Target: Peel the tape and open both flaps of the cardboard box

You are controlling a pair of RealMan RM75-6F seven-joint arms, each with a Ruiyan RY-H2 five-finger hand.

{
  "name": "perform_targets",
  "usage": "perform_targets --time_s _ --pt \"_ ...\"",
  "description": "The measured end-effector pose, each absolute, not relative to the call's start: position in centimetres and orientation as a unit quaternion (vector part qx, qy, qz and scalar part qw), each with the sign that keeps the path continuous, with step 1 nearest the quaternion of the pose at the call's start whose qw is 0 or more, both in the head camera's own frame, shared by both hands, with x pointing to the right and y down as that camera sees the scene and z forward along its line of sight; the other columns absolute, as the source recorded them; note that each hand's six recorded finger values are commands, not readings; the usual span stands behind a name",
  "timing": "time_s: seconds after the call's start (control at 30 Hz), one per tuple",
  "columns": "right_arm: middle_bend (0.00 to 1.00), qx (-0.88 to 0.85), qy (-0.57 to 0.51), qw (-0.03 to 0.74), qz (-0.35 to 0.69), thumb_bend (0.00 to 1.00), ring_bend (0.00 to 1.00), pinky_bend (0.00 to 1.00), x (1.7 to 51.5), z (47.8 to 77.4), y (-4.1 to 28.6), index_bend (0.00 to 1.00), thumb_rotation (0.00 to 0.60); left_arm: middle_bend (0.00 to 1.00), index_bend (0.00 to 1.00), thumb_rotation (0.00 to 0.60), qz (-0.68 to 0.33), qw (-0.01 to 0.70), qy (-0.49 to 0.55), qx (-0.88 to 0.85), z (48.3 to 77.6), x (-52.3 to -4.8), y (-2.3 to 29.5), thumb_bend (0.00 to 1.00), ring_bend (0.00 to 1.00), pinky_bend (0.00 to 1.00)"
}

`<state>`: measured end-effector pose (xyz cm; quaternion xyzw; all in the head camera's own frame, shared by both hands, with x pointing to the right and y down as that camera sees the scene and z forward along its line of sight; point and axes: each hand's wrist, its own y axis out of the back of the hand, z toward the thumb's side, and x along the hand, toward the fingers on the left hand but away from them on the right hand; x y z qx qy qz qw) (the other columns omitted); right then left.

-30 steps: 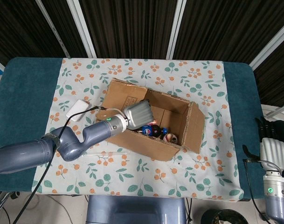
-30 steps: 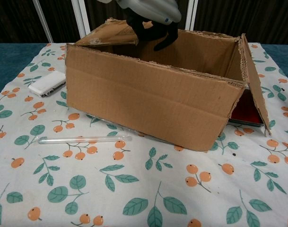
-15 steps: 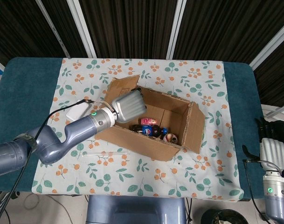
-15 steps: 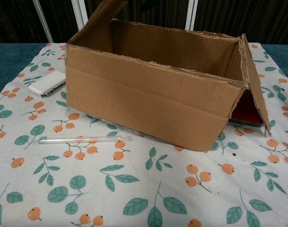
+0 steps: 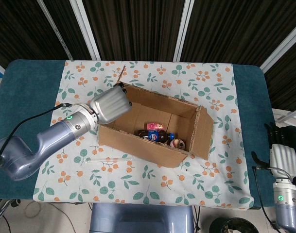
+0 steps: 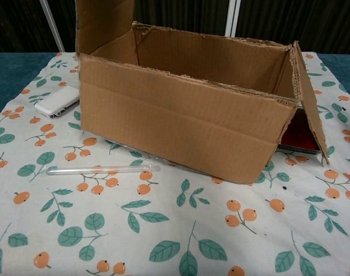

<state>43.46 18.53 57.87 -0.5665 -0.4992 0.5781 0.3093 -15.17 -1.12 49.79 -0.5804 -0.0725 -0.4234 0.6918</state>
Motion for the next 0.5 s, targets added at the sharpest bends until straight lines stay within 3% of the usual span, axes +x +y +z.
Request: perform_targets --time_s 0.5 --pt "0.00 -0.569 -0.501 0.304 0.577 0.36 0.02 0.23 43.2 57.9 18.7 0.02 0.600 0.67 0.49 0.600 -0.511 0.645 -0.027 -0.567 49.9 -25.0 -1.4 1.00 0.41 0.37"
